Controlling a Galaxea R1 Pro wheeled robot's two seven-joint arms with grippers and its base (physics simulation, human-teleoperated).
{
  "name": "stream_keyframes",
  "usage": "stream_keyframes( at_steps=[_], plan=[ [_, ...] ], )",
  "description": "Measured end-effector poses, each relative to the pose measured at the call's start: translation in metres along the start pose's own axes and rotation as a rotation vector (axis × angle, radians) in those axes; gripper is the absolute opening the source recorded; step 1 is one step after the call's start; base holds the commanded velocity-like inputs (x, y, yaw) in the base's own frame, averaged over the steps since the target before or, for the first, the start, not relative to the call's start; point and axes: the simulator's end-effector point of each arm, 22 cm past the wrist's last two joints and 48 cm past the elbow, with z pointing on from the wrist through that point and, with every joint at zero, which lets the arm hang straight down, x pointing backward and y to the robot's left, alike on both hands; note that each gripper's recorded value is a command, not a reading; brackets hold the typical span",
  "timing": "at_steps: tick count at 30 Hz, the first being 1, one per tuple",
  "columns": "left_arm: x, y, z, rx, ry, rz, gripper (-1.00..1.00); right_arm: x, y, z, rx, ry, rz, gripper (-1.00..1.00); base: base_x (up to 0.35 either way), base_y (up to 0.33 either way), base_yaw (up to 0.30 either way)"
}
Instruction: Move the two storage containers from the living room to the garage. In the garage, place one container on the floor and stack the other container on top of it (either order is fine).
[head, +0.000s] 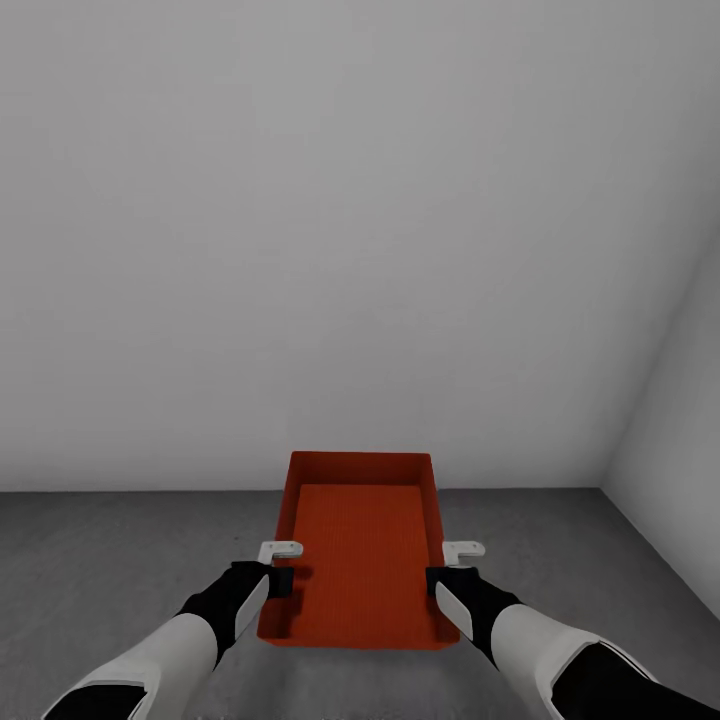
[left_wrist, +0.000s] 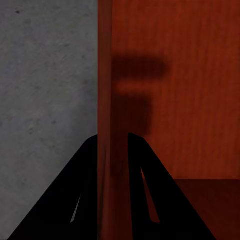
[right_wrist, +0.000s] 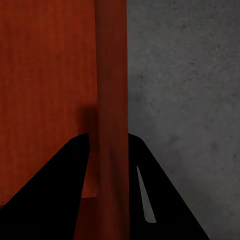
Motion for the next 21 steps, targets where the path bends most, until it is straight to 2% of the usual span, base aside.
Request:
stream_keyframes(
  at_steps=[21],
  plan=[
    [0.038, 0.001, 0.042, 0.000, 0.033, -0.001, -1.00, 0.040, 0.006, 0.039, 0.000, 0.033, -0.005, -1.00, 0.000, 0.000, 0.000]
  ],
)
